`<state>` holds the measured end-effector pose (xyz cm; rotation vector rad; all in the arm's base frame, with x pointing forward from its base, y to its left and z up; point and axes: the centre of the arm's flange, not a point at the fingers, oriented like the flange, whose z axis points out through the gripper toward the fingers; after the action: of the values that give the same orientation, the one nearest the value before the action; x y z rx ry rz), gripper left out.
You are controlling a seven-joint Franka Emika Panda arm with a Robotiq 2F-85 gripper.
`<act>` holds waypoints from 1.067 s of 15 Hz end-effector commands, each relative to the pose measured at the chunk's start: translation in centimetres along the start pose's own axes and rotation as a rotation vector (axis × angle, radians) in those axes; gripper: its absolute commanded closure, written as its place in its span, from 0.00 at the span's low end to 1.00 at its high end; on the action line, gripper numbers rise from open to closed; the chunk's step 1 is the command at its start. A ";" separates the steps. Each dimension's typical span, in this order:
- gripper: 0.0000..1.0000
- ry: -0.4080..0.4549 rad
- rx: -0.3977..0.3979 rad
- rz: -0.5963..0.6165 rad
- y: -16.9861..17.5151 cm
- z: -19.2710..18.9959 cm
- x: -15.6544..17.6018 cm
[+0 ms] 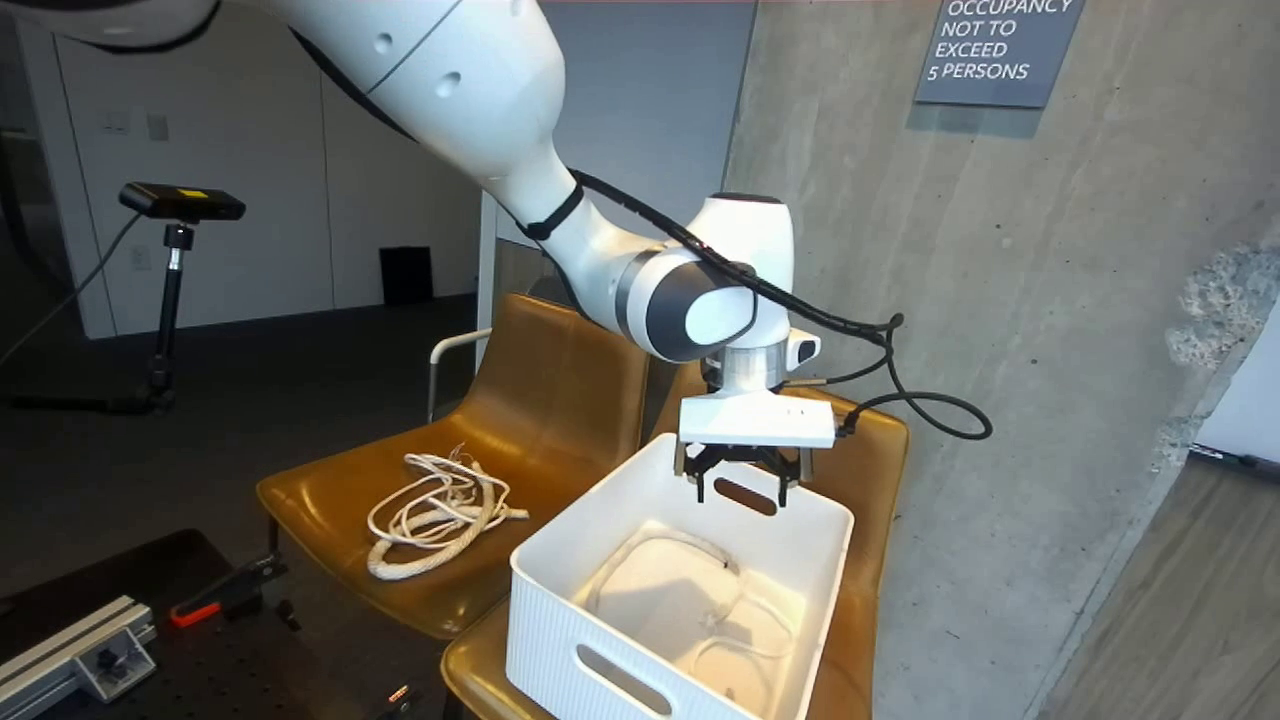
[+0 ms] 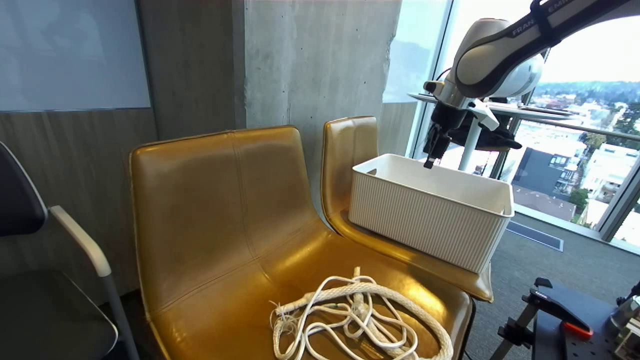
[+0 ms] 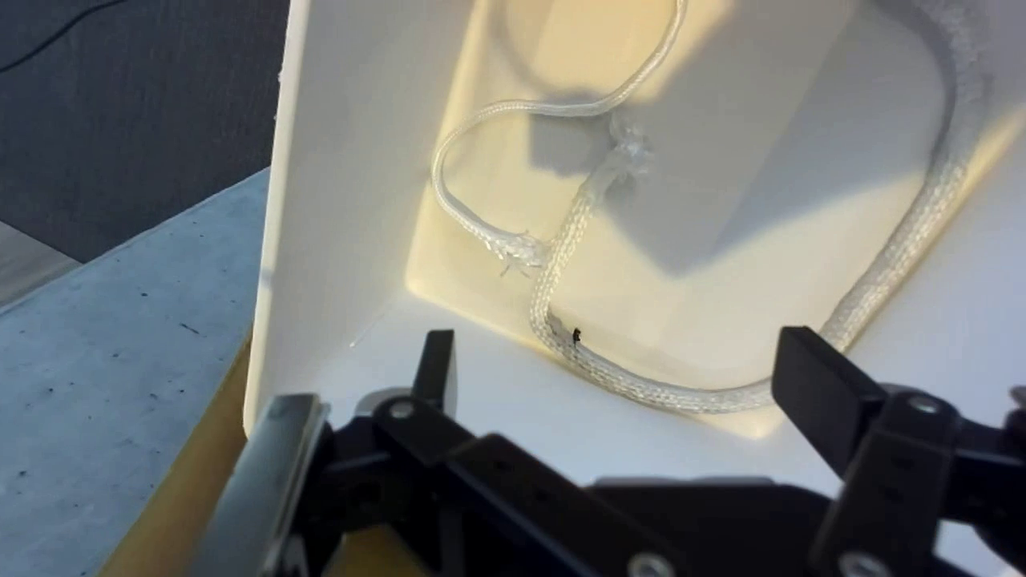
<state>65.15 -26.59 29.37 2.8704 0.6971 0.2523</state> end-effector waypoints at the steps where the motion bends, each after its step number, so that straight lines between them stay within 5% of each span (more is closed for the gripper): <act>1: 0.00 0.001 0.065 -0.004 0.9 3.6 1.8; 16: 0.00 -0.082 0.157 -0.035 -2.8 14.6 0.5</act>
<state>66.59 -25.55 16.03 2.9955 0.7374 0.0930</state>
